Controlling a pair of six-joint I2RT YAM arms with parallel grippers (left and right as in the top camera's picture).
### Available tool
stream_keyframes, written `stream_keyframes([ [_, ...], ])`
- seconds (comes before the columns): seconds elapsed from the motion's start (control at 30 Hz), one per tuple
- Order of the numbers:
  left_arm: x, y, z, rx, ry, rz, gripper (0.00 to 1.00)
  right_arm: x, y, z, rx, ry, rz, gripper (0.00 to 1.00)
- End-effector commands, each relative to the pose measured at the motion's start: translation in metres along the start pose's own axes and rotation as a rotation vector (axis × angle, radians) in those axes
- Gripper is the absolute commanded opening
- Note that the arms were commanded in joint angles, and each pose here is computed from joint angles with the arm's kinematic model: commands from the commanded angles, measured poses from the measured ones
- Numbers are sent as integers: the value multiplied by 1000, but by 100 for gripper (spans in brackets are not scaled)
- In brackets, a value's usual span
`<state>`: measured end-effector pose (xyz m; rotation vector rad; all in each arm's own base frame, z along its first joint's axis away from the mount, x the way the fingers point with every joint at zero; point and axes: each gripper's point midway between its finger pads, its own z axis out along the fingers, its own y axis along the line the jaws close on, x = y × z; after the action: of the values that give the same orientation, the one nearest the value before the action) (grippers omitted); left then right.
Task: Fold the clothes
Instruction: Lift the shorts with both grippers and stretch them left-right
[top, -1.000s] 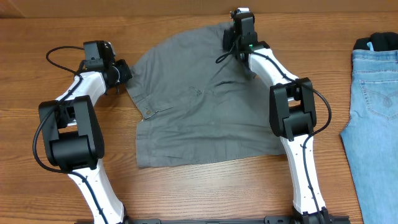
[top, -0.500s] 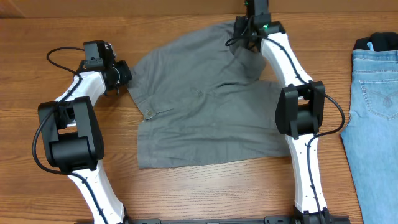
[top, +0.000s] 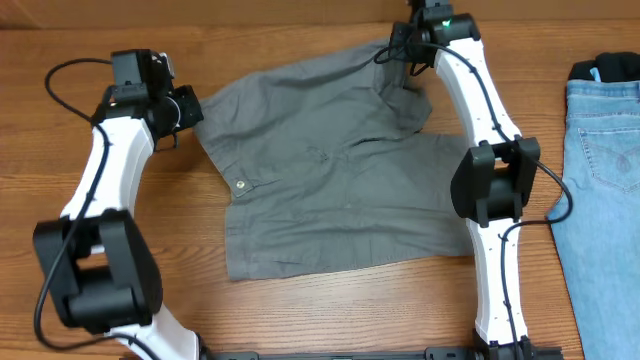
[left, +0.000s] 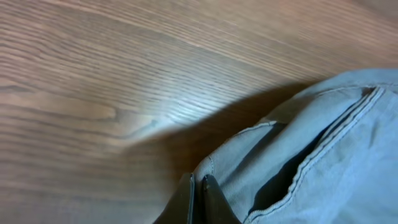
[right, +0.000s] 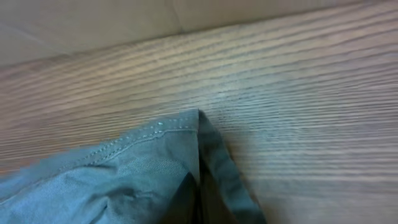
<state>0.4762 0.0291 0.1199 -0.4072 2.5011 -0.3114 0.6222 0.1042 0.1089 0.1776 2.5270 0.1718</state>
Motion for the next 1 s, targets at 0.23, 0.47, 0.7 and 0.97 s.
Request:
stream_keyframes([
  [0.23, 4, -20, -74, 15, -22, 62, 4, -46, -18, -129, 57, -125, 31, 4],
  [0.47, 36, -25, -103, 37, 81, 45, 4, -11, -50, -151, 128, 29, 72, 4],
  [0.7, 75, -33, -122, 85, 226, 23, 4, 25, -81, -179, 191, 177, 169, 4],
  [0.97, 115, -35, -134, 108, 399, 5, 4, 42, -84, -223, 167, 228, 229, 4],
])
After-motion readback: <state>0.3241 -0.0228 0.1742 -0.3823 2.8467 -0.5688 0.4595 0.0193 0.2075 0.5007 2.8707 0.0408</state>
